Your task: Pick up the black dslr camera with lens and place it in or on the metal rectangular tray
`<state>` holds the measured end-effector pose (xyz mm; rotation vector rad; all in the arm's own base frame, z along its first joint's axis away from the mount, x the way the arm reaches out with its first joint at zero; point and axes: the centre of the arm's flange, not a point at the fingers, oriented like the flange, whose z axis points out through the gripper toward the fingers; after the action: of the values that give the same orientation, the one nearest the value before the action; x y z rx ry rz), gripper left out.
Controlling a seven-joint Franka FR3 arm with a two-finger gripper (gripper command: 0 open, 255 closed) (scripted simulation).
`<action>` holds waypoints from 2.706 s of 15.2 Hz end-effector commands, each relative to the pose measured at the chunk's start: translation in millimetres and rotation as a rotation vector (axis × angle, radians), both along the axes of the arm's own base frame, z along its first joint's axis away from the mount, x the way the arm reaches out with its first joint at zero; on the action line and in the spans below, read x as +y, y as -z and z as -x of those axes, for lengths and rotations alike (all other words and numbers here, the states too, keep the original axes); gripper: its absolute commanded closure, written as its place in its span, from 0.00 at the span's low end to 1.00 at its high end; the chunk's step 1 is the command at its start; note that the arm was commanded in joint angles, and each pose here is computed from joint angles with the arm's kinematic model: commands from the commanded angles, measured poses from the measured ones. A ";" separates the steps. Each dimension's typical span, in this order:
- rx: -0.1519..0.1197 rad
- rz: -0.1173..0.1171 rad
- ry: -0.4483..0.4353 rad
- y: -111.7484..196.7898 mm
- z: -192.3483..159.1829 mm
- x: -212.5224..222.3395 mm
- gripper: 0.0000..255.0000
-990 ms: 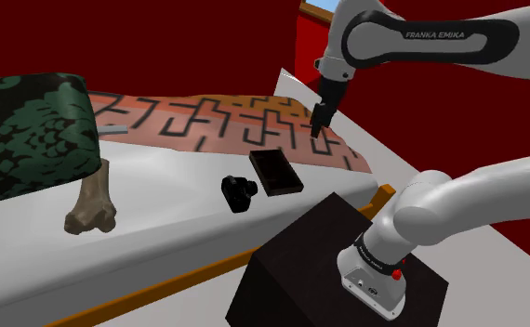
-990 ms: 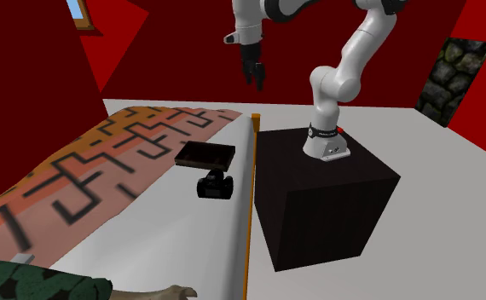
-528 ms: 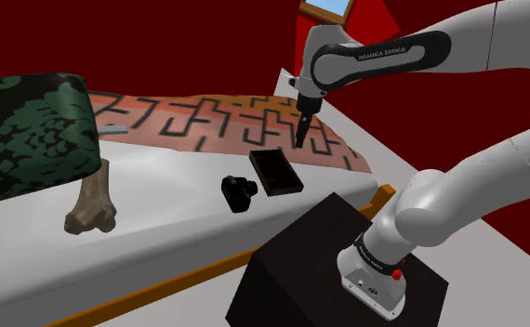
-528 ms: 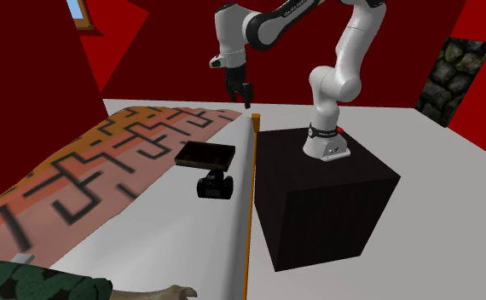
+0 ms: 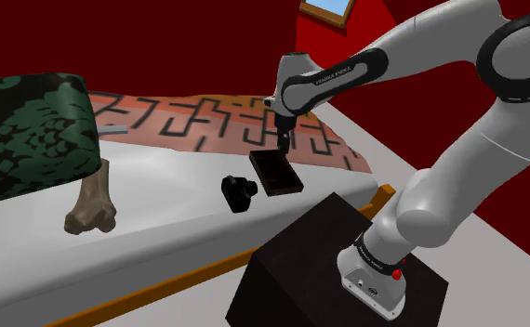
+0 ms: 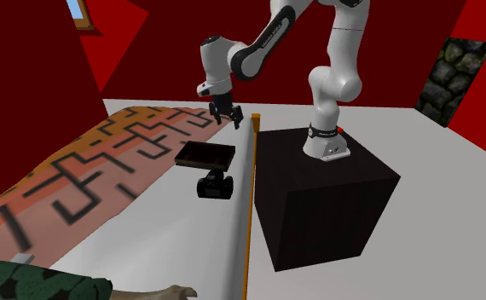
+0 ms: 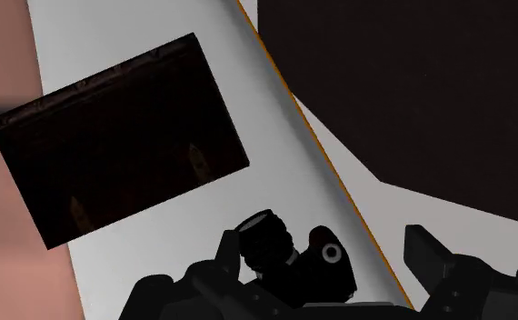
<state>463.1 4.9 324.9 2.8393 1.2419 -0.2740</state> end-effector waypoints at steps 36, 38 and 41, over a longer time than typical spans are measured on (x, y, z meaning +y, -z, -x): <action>0.053 -0.049 -0.588 199.7 -74.5 54.8 1.00; 0.053 -0.049 -0.588 199.7 -74.5 54.9 1.00; 0.053 -0.049 -0.588 189.3 -74.3 54.8 1.00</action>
<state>537.2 59.2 131.7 2.3614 2.0271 -0.2947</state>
